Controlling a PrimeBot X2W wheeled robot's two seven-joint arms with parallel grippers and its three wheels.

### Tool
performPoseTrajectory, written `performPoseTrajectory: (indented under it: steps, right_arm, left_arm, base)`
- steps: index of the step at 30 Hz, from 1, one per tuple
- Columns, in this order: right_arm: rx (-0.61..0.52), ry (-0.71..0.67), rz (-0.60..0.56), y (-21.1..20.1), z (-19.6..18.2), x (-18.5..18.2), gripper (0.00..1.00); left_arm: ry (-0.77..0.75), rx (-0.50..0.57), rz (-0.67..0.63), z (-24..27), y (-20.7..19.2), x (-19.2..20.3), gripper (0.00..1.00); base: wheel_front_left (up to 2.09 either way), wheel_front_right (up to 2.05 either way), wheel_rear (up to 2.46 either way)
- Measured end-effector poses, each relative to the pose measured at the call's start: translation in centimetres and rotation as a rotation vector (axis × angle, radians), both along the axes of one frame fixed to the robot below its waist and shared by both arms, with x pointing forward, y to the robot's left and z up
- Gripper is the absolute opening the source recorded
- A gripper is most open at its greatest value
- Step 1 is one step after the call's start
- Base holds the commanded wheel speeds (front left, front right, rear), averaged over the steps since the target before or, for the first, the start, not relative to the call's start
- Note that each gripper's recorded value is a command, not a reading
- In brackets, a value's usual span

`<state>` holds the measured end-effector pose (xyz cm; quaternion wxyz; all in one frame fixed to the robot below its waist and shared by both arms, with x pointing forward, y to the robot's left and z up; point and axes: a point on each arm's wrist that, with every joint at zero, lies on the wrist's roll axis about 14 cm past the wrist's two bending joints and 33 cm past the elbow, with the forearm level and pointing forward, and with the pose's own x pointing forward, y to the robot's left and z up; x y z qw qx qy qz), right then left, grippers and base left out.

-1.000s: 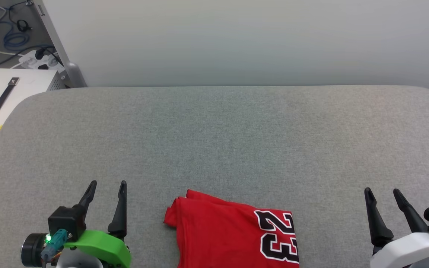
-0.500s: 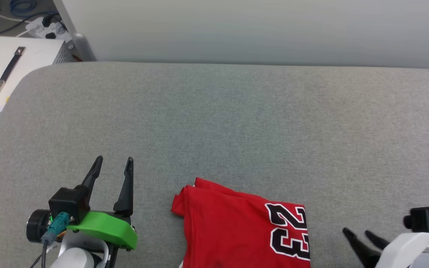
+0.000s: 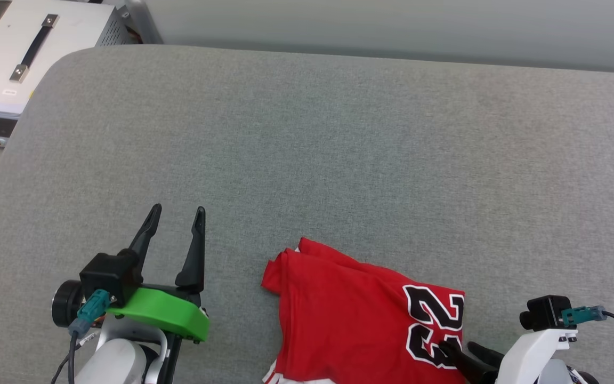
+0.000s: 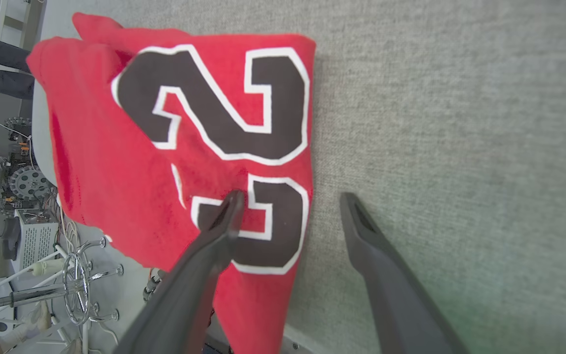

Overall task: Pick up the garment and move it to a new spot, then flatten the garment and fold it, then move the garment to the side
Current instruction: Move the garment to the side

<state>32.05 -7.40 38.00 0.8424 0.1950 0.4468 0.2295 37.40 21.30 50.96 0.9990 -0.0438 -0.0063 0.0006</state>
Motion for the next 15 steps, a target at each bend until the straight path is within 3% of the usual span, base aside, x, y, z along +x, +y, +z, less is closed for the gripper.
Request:
performPoseTrajectory:
  steps: [10,11,12,13,15]
  right_arm:
    - [0.042,0.086,0.081,2.8,-1.2,-1.1,1.00]
    - [0.045,0.087,0.088,3.0,-1.1,-1.1,0.48]
    - [0.044,0.089,0.094,3.1,-1.1,-1.1,0.11]
    - [0.045,0.090,0.096,3.2,-1.1,-1.1,0.00]
    - [0.050,0.093,0.105,3.5,-1.0,-1.3,0.00]
  left_arm:
    - [0.007,0.002,0.019,-0.5,0.9,0.3,1.00]
    - [0.006,0.003,0.018,-0.5,0.9,0.3,1.00]
    - [0.004,0.003,0.014,-0.5,0.8,0.3,1.00]
    - [0.004,0.002,0.015,-0.5,0.8,0.3,1.00]
    - [0.002,0.002,0.014,-0.5,0.8,0.3,1.00]
  base:
    - [0.00,0.00,0.00]
    - [0.00,0.00,0.00]
    - [0.00,0.00,0.00]
    - [0.00,0.00,0.00]
    - [0.00,0.00,0.00]
